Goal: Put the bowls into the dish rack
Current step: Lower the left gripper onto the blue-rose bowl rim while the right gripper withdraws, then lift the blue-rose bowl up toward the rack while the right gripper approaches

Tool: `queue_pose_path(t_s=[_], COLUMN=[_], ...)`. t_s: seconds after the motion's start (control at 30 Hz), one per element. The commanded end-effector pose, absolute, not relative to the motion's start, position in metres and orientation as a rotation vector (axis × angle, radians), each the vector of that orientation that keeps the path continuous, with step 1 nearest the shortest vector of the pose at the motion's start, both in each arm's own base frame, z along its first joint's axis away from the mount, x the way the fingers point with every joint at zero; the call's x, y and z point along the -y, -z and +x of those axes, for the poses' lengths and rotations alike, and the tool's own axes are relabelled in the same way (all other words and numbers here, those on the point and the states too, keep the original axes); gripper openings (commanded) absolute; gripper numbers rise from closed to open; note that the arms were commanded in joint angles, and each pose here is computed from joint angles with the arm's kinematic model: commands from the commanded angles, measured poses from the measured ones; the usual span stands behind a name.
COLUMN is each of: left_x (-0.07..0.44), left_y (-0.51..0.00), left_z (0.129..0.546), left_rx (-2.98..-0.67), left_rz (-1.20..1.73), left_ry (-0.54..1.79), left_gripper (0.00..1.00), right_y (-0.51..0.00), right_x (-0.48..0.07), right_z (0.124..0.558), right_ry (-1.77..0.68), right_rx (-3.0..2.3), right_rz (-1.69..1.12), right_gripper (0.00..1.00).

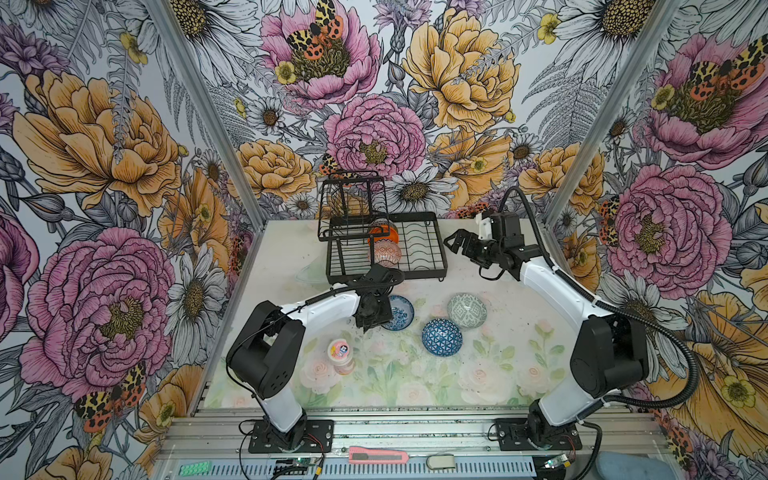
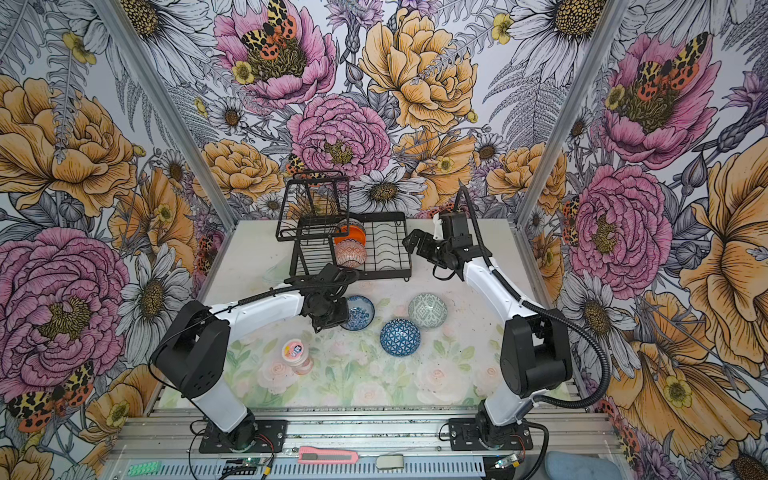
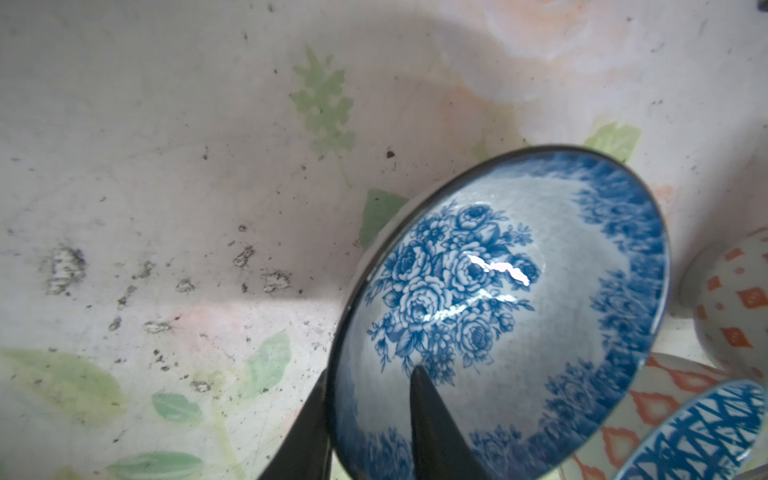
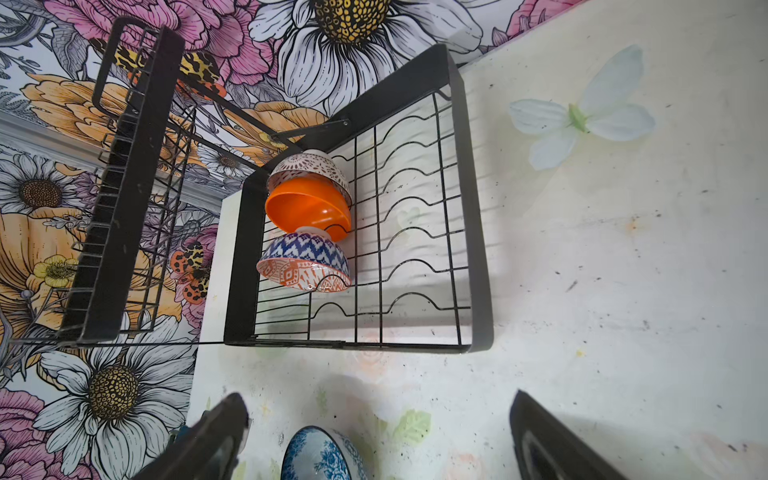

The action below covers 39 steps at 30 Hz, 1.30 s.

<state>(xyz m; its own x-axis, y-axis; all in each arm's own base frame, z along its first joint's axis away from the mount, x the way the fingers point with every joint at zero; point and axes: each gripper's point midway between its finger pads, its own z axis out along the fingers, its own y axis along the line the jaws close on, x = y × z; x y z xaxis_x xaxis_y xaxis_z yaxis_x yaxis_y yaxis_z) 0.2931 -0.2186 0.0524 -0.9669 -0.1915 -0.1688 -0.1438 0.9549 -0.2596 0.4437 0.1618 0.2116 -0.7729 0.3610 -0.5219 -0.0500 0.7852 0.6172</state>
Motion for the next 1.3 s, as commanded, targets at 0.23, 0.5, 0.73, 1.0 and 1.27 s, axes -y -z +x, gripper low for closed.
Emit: queue_pose_path(t_s=[0.23,0.5,0.73,1.0,1.27], left_x=[0.219,0.228,0.236,0.27,0.296], left_y=[-0.076,-0.123,-0.187,-0.245,-0.296], left_z=[0.311,0.331,0.359,0.39,0.425], left_rx=[-2.821,-2.667,-2.445,-2.2,-1.924], left_rz=[-0.265,-0.215,-0.201,-0.161,-0.157], left_ry=[0.37,0.375,0.306,0.33,0.41], left_gripper=[0.03,0.0,0.0,0.0,0.0], right_y=[-0.225,-0.227,-0.242,-0.288,-0.338], right_x=[-0.158,-0.153,-0.127,-0.118,-0.107], right_z=[0.446,0.453,0.463,0.473,0.483], right_ry=[-0.842,-0.875,-0.928,-1.003,-1.078], right_rx=[-2.289,-2.282,-2.227,-2.117,-1.985], right_rz=[0.259,0.342,0.569,0.631,0.731], right_gripper=[0.99,0.99,0.99,0.99,0.99])
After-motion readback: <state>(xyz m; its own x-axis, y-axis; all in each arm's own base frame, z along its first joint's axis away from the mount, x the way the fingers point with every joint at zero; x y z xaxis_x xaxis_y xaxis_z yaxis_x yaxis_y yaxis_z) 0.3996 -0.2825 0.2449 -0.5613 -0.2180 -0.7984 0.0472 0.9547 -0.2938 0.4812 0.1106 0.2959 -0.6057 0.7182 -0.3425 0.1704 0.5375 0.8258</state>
